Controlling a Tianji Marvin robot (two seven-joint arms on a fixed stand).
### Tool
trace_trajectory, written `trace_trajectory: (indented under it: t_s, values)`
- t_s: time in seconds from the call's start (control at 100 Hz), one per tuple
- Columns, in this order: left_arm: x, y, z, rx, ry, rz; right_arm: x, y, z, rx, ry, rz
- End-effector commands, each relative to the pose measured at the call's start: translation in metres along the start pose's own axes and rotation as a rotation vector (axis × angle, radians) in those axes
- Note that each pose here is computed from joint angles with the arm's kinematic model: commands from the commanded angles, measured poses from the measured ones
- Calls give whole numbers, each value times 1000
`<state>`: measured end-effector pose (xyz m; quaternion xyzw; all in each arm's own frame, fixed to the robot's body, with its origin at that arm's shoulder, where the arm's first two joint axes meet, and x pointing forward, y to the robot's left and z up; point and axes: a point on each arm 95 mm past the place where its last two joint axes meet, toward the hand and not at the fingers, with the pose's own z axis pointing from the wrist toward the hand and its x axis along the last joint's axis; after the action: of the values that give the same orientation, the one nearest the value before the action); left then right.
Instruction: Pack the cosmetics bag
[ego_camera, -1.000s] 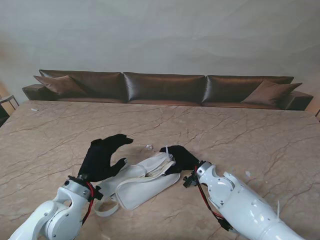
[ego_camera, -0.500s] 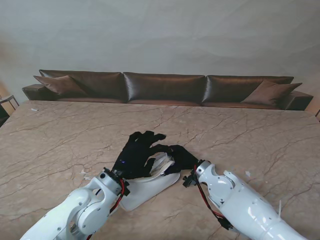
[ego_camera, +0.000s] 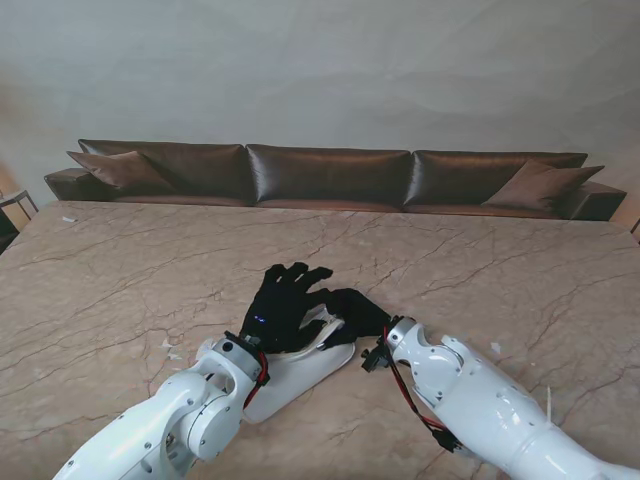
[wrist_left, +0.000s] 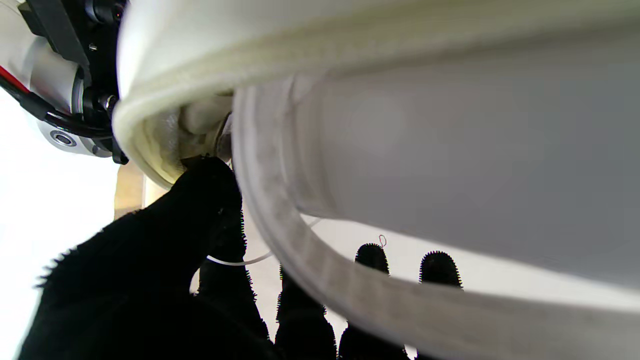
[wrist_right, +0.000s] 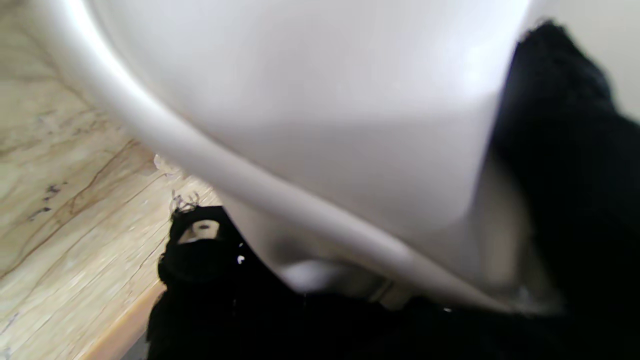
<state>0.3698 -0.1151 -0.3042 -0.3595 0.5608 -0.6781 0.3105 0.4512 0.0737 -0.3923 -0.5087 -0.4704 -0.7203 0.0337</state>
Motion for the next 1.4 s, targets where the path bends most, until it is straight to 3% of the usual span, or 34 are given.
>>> trace_trajectory:
  t_s: [0.0,0.74,1.08,1.39]
  values:
    - [2,4,0,-14,5,-4,8,-10,5,20,20,8]
    - [-31,-17,-2,-130,-20,72,4,-9,0,23,1,-34]
    - [-26,-13,-7,-153,-19,-93,3,-11,-1,15,-10,-34]
    - [-18,-5,-10,-166,-17,-336,6,-11,0,16,-3,-47]
